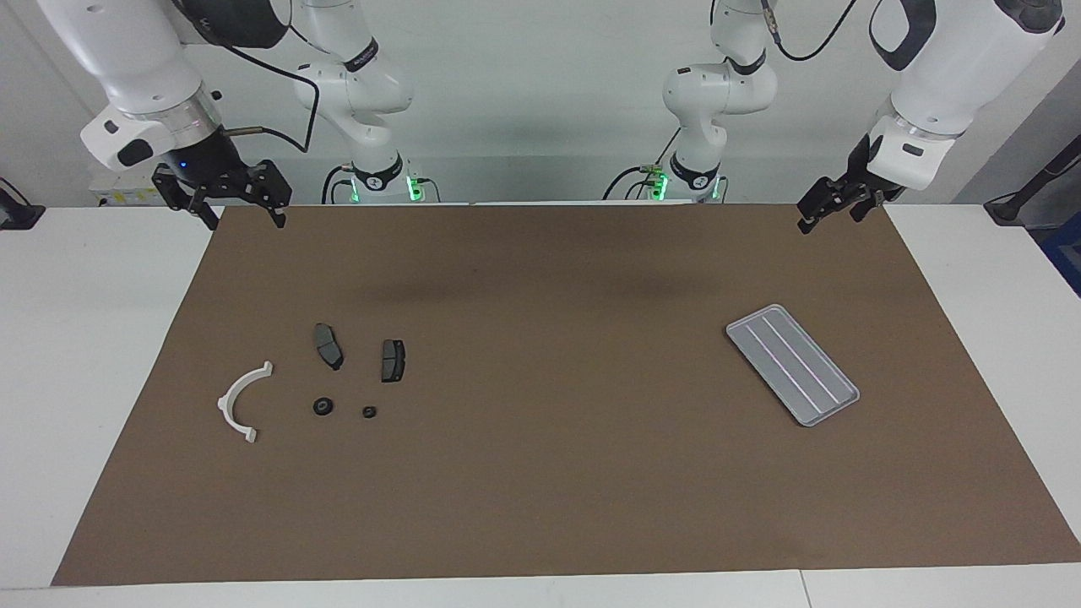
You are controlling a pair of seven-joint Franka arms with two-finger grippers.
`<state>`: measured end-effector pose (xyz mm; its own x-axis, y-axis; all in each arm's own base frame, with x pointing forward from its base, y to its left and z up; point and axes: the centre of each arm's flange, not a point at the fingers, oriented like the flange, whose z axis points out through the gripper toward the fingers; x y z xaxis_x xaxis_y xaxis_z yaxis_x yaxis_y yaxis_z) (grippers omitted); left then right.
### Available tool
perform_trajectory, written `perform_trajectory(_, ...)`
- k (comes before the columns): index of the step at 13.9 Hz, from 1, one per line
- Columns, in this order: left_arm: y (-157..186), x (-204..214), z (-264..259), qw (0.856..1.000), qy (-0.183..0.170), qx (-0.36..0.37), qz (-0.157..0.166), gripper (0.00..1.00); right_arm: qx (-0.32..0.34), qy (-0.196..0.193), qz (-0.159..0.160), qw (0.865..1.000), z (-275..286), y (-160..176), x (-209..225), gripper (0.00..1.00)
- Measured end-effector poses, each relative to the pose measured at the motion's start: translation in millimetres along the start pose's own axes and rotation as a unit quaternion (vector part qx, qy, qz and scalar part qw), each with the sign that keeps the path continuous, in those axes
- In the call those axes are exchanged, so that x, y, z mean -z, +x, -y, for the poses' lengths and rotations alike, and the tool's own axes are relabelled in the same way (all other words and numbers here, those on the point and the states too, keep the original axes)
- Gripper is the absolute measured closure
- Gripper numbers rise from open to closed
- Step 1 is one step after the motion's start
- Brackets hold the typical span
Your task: Place bearing gear from tray to pile
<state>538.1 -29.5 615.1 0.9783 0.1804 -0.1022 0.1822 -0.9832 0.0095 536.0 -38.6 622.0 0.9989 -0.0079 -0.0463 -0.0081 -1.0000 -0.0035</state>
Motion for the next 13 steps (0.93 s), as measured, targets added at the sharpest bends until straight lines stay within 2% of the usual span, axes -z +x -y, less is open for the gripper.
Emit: perform_trajectory(13,0.0,0.0,0.0,1.000,0.000,0.000,0.000,0.00,-0.006,0.001,0.004,1.000,-6.3,-0.7,-3.9,0.00)
